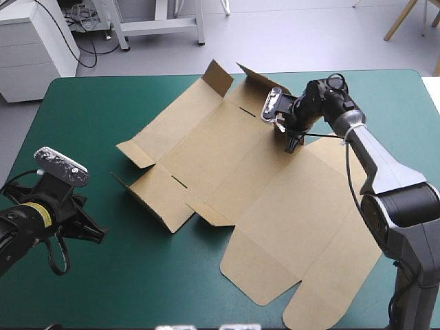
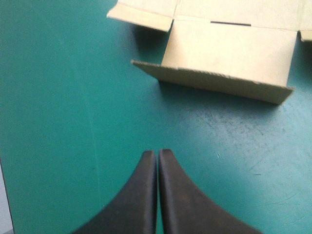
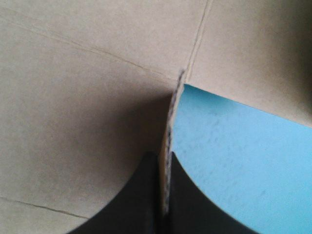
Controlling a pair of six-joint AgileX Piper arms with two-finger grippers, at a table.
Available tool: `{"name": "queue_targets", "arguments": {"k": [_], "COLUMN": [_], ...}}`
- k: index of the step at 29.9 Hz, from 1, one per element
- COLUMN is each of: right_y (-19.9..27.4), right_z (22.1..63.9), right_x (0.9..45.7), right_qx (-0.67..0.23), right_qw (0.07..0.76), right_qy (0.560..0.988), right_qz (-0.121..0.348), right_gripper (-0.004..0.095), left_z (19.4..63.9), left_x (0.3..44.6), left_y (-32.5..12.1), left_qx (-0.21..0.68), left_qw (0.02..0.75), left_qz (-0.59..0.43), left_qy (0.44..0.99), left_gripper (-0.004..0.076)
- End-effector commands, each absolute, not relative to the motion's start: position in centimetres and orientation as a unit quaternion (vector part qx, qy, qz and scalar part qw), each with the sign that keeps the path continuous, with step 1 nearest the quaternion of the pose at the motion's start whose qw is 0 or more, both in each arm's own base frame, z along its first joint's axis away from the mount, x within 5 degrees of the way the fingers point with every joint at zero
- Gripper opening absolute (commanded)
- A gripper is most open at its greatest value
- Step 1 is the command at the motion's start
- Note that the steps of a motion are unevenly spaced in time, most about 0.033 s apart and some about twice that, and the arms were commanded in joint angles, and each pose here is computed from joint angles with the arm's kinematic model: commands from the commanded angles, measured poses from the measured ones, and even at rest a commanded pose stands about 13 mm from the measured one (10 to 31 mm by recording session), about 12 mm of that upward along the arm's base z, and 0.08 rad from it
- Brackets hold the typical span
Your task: Fold the box
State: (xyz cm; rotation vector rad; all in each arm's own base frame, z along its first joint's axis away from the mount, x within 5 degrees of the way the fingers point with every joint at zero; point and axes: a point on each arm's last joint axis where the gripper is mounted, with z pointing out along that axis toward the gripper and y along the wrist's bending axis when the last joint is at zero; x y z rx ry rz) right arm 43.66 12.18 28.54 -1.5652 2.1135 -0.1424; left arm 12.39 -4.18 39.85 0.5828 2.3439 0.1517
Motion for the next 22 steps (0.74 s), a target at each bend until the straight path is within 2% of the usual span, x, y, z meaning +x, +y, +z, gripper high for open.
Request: {"name": "queue_targets", "arguments": {"k": [1,5,12,22], "right_y": [12.9,14.0,16.6,19.4], "right_z": [32.8,33.0,33.2,33.4], "right_x": [43.1,42.9,42.3,41.3], "right_qx": [-0.640,-0.701,-0.750,-0.762], "right_qw": [0.336,0.343,0.355,0.371], "right_qy": [0.687,0.617,0.544,0.516], "right_qz": [-0.073,-0.099,-0.126,-0.122], "right_gripper": [-0.0019,-0.0020,-0.0020,-0.0020], "left_z": [40.9,40.9,40.9,40.9], "left_x": [12.5,12.5,12.4,12.4], "left_y": [-4.2,-4.2,-4.2,-4.2], "left_qx": [0.221,0.221,0.221,0.219], "left_qw": [0.386,0.386,0.383,0.383], "left_qz": [0.053,0.052,0.053,0.051], "left_qy": [0.894,0.894,0.896,0.896], "left_gripper": [-0.0010,-0.0010,-0.0010,-0.0010]}}
